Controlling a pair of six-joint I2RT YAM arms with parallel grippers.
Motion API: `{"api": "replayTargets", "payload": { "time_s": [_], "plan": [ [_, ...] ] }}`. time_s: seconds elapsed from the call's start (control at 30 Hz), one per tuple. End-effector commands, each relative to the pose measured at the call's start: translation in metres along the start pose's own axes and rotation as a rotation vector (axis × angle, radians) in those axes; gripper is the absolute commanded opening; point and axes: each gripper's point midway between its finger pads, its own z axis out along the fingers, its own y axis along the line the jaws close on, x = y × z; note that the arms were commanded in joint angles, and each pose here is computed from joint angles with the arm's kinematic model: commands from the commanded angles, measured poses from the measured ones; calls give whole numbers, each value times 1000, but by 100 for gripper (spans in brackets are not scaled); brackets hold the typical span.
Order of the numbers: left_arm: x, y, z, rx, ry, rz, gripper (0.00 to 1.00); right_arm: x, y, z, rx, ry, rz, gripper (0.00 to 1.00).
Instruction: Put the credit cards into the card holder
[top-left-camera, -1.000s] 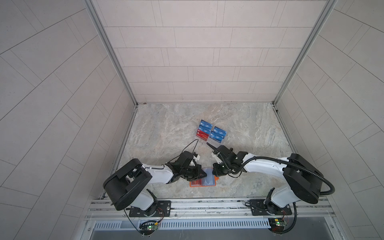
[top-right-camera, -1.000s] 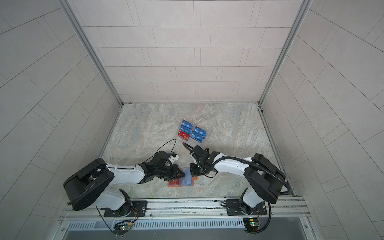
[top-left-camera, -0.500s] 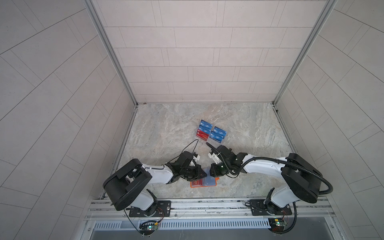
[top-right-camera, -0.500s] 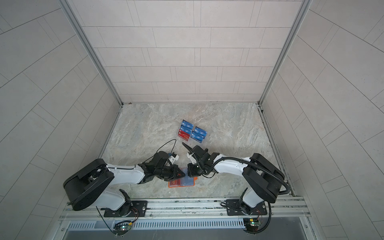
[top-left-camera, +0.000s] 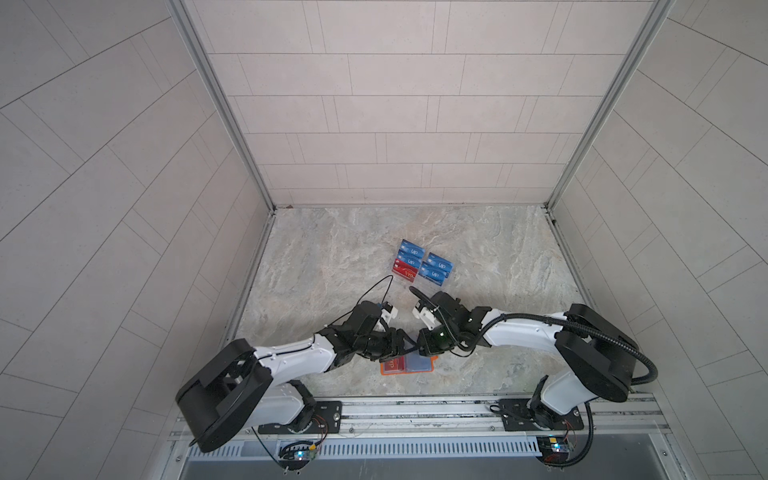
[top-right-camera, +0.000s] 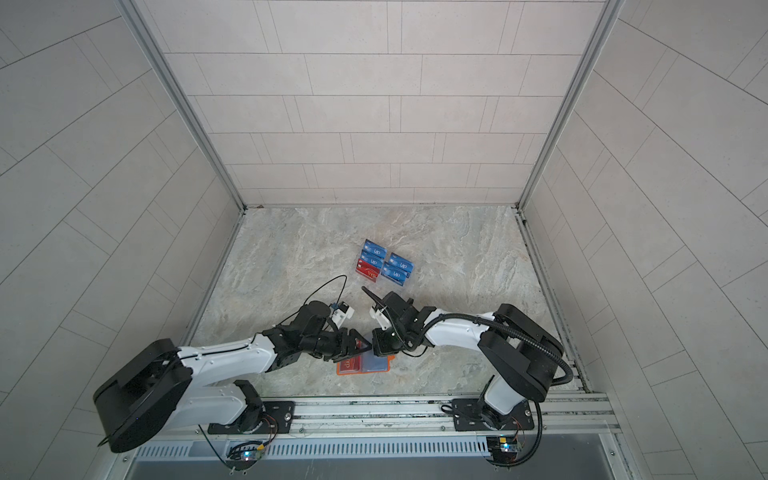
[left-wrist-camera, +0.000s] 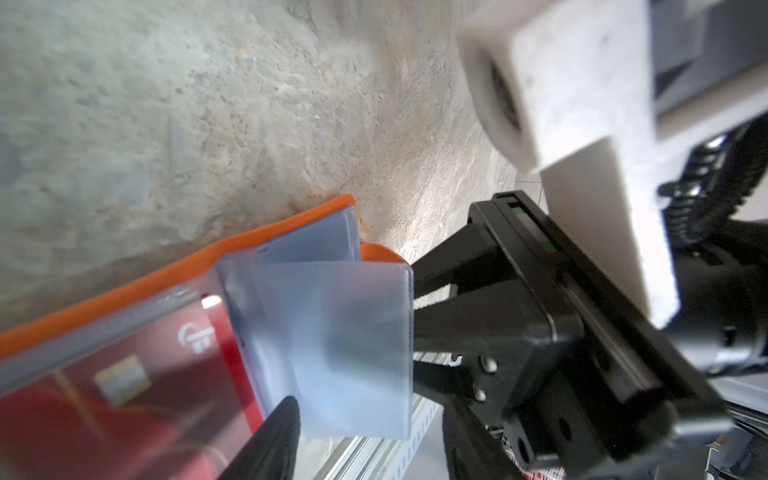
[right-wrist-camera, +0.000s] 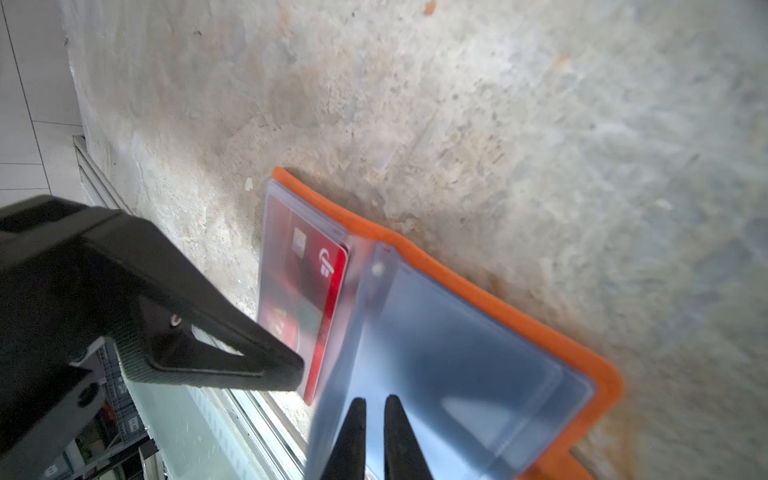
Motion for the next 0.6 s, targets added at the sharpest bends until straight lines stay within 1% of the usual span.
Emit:
{"api": "replayTargets", "payload": {
  "time_s": [0.0, 0.07, 0.13, 0.23, 0.33, 0.43, 0.5, 0.57],
  "plan": [
    [1, 20, -21, -102, -22, -9, 58, -4, 14, 2, -28, 0, -20, 14],
    [-7, 29, -36, -129, -81, -33, 57, -6, 21, 6, -40, 5, -38, 14],
    [-16, 41, -52, -188, -141, -54, 54, -7, 26, 14, -52, 13, -45, 14],
    [-17, 58, -63, -286, -169, -78, 49, -9, 28, 22, -44, 22, -57, 11],
    [-17, 59, -60, -269, -179, -103, 45, -12, 26, 27, -29, 19, -70, 10],
    [-15, 55, -58, -250, -176, -94, 40, -12, 24, 30, -7, 41, -74, 9],
    [-11, 51, -51, -233, -152, -79, 37, -14, 21, 30, 12, 37, -72, 9],
    [-8, 52, -43, -246, -127, -74, 37, -16, 17, 30, 36, 25, -54, 8]
  ]
}}
